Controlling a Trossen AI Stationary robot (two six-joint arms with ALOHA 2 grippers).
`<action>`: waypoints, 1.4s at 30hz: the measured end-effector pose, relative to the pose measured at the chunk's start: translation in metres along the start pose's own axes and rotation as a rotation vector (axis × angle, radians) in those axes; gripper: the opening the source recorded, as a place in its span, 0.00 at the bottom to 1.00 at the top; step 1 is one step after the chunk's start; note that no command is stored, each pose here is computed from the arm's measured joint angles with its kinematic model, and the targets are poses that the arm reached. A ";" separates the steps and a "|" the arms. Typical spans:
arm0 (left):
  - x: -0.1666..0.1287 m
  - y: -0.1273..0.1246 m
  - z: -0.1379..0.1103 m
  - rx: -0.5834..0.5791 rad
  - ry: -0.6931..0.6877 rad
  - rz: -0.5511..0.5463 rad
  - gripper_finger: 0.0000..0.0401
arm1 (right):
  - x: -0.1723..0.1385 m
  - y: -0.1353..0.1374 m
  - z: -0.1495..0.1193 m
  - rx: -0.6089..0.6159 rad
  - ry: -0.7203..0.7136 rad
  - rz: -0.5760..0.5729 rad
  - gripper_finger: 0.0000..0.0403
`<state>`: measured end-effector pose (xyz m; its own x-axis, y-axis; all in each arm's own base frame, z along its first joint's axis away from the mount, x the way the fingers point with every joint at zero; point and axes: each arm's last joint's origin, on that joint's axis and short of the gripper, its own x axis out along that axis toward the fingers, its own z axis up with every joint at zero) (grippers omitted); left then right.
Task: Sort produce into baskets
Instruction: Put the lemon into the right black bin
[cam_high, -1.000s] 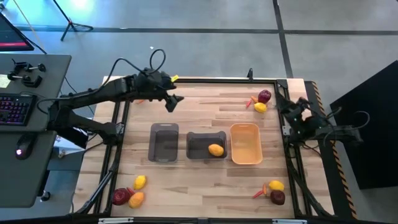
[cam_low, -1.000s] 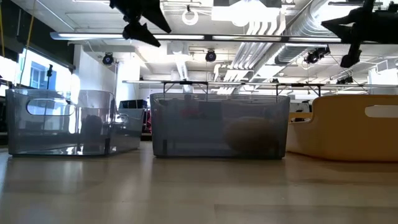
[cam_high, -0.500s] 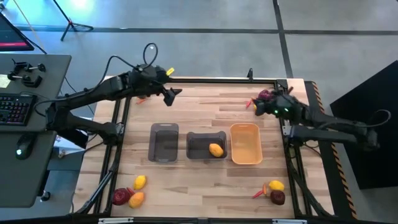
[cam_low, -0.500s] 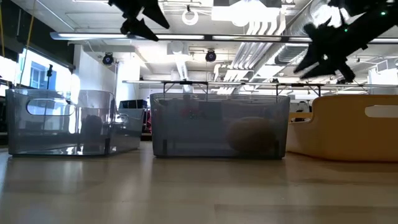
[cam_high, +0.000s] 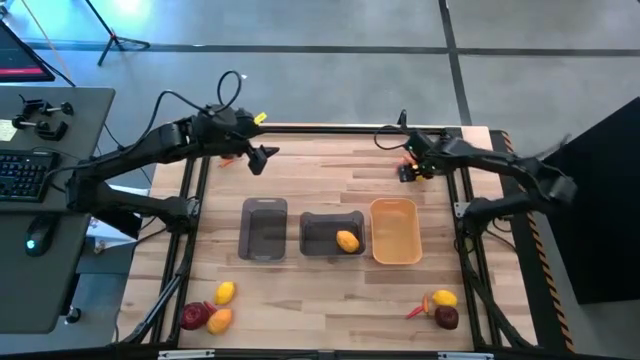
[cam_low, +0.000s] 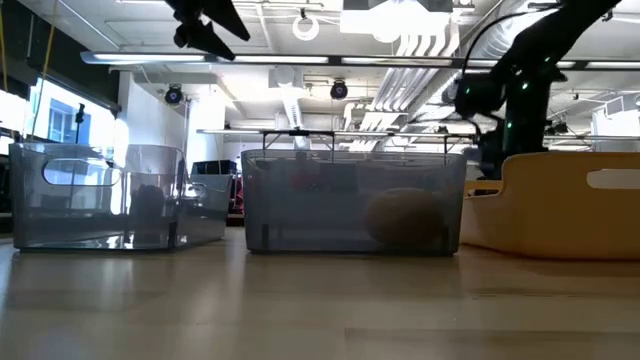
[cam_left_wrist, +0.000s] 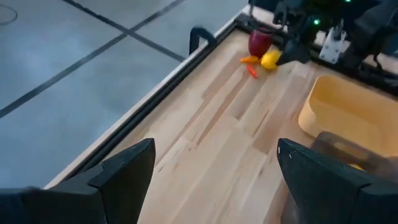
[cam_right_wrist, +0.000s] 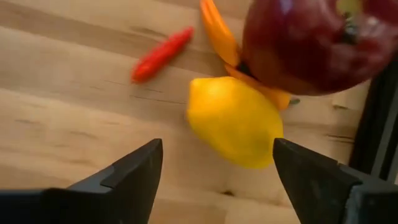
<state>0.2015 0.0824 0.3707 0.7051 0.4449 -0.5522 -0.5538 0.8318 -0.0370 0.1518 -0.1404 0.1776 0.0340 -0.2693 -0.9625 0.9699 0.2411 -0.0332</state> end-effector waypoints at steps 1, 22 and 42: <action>0.000 0.000 -0.001 0.001 0.007 0.001 0.81 | 0.003 0.000 0.003 -0.015 0.010 -0.015 0.74; 0.000 0.000 -0.001 -0.009 0.012 0.001 0.81 | 0.031 0.010 0.016 -0.230 0.114 -0.067 0.62; -0.002 -0.006 0.017 -0.047 -0.169 -0.103 0.81 | -0.106 0.084 -0.030 -0.424 -0.389 0.944 0.47</action>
<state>0.2109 0.0820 0.3861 0.8211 0.4107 -0.3965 -0.4921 0.8613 -0.1269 0.2229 -0.0637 0.2690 0.8627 -0.0656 -0.5014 0.3552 0.7843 0.5087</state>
